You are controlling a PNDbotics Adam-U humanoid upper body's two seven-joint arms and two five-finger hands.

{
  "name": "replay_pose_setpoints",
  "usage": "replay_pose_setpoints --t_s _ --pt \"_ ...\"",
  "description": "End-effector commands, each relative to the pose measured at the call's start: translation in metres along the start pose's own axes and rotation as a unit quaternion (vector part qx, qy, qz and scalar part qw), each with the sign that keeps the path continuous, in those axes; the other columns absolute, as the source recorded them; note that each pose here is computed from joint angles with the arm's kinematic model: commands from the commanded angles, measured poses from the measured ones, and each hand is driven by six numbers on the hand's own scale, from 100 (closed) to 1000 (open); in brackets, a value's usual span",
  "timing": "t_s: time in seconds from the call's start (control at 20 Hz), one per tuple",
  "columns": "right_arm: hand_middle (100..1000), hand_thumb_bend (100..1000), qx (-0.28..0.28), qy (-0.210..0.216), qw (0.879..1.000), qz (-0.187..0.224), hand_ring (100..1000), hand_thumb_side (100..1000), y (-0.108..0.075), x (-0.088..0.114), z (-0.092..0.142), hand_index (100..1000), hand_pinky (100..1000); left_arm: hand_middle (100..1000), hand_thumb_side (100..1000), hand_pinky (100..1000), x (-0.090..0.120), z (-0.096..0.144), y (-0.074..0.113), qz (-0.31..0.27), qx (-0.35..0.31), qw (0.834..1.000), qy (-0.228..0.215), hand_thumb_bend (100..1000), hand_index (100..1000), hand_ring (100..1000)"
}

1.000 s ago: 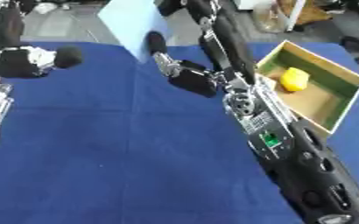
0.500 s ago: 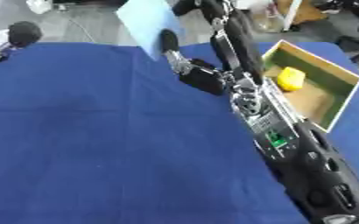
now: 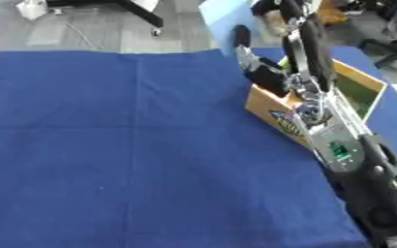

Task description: Pick up the objects with one hand, pass them to the other hand, and then place them into the box on the other side of the table.

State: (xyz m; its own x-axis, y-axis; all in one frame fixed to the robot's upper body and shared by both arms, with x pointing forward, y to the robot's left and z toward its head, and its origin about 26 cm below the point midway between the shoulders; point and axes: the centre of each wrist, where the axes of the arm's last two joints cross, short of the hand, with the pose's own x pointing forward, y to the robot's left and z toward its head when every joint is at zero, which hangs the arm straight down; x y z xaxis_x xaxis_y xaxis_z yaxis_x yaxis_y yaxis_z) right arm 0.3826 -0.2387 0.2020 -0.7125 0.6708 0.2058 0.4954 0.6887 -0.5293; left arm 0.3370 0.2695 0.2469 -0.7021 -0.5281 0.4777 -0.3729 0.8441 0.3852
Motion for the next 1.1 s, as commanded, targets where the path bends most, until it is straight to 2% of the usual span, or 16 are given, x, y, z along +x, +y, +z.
replay_pose_setpoints --t_s 0.05,0.4,0.45,0.5,0.55,0.8,1.1 --pt "435 100 -0.028 0.048 0.997 0.049 642 100 -0.023 -0.031 0.002 877 851 745 555 730 -0.001 -0.003 0.013 -0.019 0.017 1.0 -0.005 1000 692 732" --pt "457 100 -0.046 0.157 0.982 0.095 642 123 -0.033 -0.084 0.036 867 855 745 557 729 -0.006 0.001 0.016 -0.022 0.026 0.999 0.005 1000 691 731" --pt "461 100 -0.045 0.168 0.98 0.099 642 191 -0.033 -0.089 0.042 865 857 745 558 729 -0.007 0.001 0.016 -0.022 0.026 0.999 0.005 1000 691 731" --pt "463 100 -0.045 0.18 0.977 0.102 642 212 -0.033 -0.094 0.046 864 857 745 558 729 -0.007 0.001 0.016 -0.023 0.027 0.999 0.006 1000 691 731" --pt "467 100 -0.045 0.192 0.975 0.105 643 277 -0.033 -0.099 0.051 863 859 745 558 729 -0.008 0.001 0.016 -0.023 0.027 0.999 0.006 1000 691 732" --pt "479 100 -0.037 0.228 0.966 0.117 650 308 -0.033 -0.115 0.068 865 861 745 561 729 -0.009 0.002 0.016 -0.024 0.026 0.999 0.009 1000 691 732" --pt "501 100 -0.024 0.253 0.958 0.132 663 329 -0.035 -0.128 0.08 870 864 745 566 729 -0.009 0.002 0.016 -0.025 0.027 0.999 0.009 1000 690 732"
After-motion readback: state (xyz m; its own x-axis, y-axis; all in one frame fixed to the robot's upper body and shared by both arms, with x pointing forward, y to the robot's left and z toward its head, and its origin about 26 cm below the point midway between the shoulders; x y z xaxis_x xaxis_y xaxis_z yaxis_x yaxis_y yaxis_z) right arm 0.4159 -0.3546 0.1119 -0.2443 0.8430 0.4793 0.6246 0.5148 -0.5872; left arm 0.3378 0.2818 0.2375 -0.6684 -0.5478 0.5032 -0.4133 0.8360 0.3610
